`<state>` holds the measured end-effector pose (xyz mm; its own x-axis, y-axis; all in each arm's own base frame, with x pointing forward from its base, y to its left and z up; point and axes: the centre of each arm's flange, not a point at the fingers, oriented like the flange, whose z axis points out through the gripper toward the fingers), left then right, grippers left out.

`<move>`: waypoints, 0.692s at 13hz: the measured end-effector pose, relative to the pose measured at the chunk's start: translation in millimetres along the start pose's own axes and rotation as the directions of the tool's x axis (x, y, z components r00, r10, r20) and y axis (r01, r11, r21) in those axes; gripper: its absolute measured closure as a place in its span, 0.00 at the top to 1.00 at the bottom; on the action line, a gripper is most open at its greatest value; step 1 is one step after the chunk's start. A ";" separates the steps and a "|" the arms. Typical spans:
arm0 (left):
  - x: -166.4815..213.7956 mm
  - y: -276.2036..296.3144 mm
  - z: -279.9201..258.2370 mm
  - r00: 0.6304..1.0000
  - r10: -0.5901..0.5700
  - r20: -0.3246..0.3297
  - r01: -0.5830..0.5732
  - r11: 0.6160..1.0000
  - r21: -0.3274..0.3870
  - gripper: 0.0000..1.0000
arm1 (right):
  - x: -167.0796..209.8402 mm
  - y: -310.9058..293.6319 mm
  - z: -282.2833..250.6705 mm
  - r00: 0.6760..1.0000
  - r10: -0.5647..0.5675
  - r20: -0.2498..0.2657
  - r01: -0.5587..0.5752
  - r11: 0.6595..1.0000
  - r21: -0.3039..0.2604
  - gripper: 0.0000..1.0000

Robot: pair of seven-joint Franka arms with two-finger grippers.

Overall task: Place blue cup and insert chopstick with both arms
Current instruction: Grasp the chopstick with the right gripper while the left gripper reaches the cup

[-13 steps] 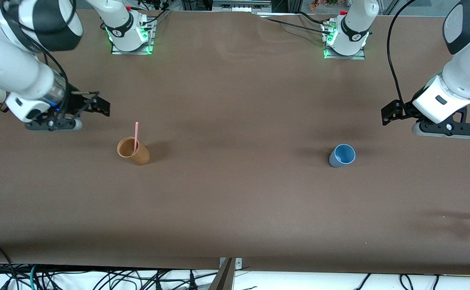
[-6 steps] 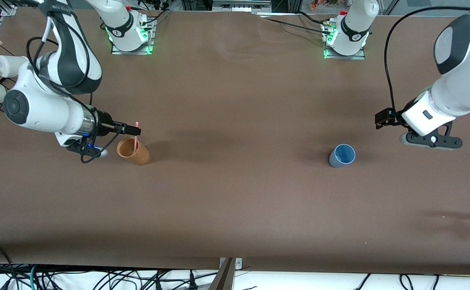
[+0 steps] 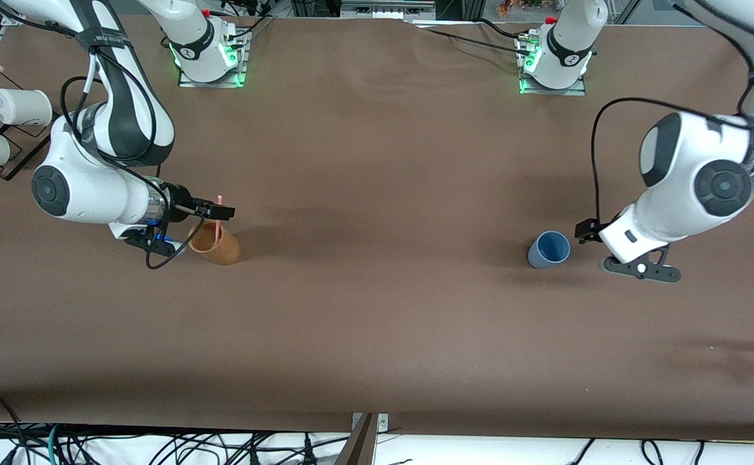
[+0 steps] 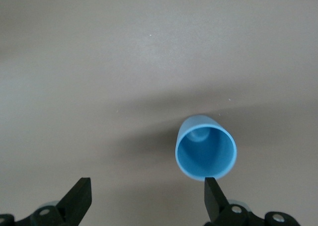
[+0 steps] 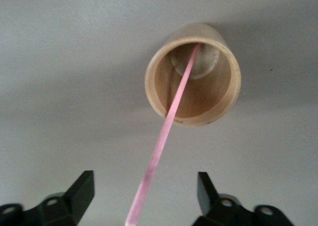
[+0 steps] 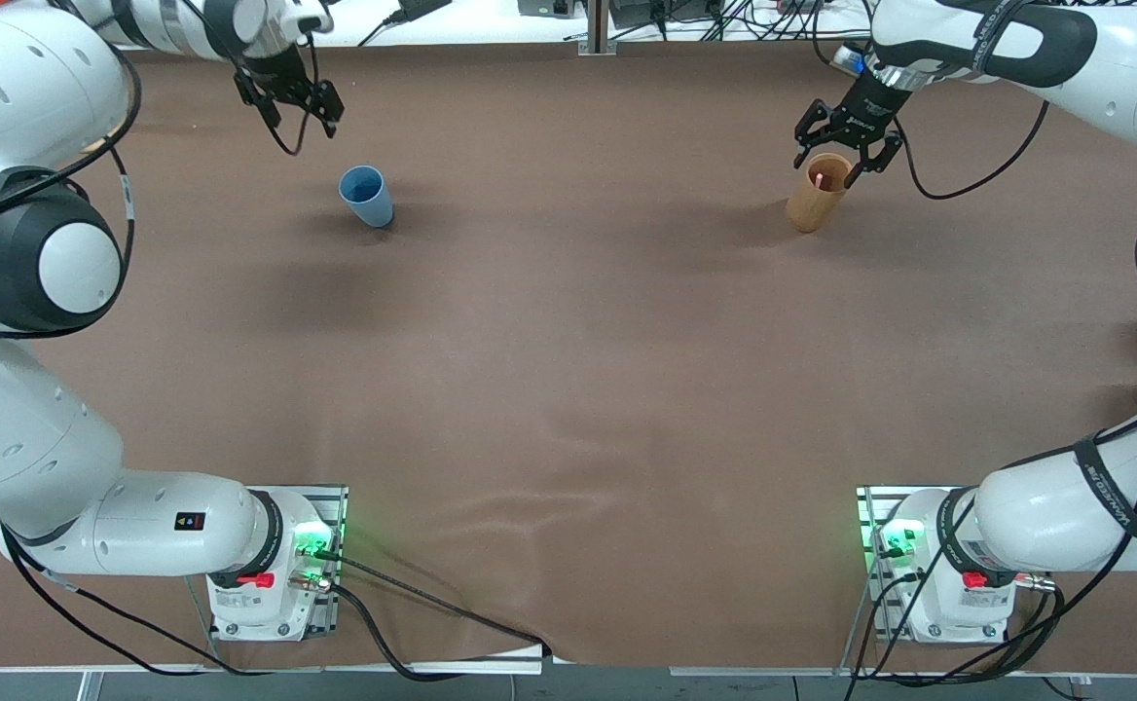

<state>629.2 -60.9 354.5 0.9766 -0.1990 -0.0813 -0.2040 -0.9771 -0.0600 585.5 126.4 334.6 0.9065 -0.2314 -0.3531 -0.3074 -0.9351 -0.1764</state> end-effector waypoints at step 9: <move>-19.0 36.0 126.0 0.996 0.061 -0.061 -0.063 0.997 -0.036 0.68 | -1.0 3.1 6.2 1.000 0.009 0.015 -0.010 1.000 0.005 0.26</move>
<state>594.8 -82.8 228.5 0.9647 -0.2623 -0.0237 -0.2627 -0.9647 -0.0184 581.9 125.5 328.7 0.8990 -0.2361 -0.3689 -0.3174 -0.9316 -0.1773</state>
